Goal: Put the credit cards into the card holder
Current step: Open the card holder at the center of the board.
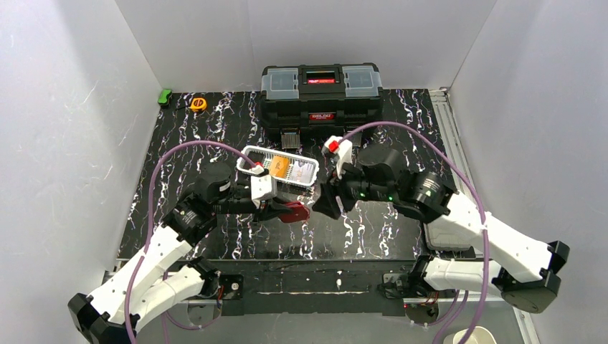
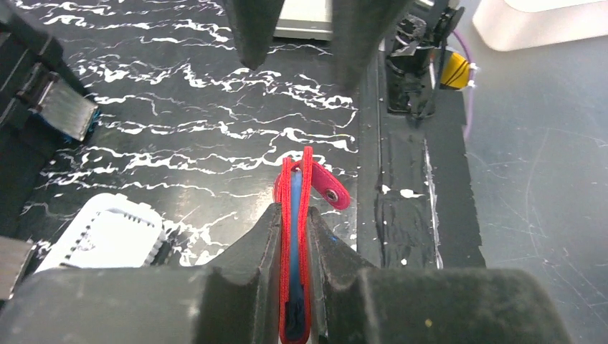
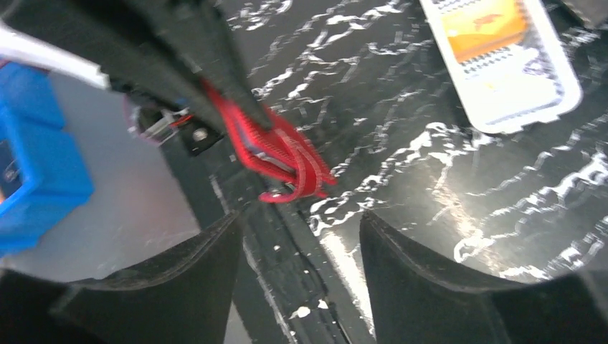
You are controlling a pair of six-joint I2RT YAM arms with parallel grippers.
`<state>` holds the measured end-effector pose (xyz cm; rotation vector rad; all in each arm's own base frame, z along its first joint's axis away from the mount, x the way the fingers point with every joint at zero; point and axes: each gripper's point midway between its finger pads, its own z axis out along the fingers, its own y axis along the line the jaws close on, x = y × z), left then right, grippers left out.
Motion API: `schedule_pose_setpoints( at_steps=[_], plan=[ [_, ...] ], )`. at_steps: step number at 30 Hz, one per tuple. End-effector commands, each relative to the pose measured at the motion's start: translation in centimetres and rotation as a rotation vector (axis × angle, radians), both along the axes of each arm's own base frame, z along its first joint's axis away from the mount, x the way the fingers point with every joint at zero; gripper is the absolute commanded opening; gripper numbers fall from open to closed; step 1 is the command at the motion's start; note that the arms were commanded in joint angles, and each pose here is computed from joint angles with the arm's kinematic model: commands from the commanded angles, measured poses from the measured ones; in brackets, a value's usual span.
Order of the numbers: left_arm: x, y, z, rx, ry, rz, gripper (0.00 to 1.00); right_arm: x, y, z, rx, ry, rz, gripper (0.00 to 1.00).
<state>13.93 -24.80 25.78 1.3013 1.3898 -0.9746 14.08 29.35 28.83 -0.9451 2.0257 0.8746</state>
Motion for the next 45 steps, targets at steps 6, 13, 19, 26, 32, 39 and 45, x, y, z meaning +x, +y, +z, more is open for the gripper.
schedule_pose_setpoints(
  at_steps=[6,13,19,26,32,39,45],
  plan=[
    [-0.7,-0.8,2.1,-0.051,0.01,-0.064,0.1,-3.6,2.2,1.5,0.161,0.008,0.223,0.84],
    [-0.9,-0.9,2.7,-0.057,0.028,-0.072,0.1,-1.6,3.6,-1.9,-0.005,-0.026,0.144,0.79],
    [-1.5,-0.7,2.7,-0.053,0.03,-0.096,0.09,-0.4,3.1,-3.2,-0.106,-0.093,0.097,0.69],
    [-1.9,-0.6,2.1,-0.042,0.029,-0.113,0.09,-1.7,1.8,-2.7,-0.058,-0.112,0.136,0.59],
    [-1.9,-0.7,2.5,-0.052,0.033,-0.118,0.09,-1.8,1.4,-3.6,-0.094,-0.093,0.134,0.45],
    [-2.0,-0.7,2.3,-0.049,0.03,-0.122,0.09,-1.5,2.3,-2.0,-0.029,-0.09,0.108,0.65],
    [-2.2,-0.7,2.7,-0.057,0.026,-0.14,0.09,-2.0,1.8,-5.1,-0.116,-0.036,0.123,0.35]
  ],
)
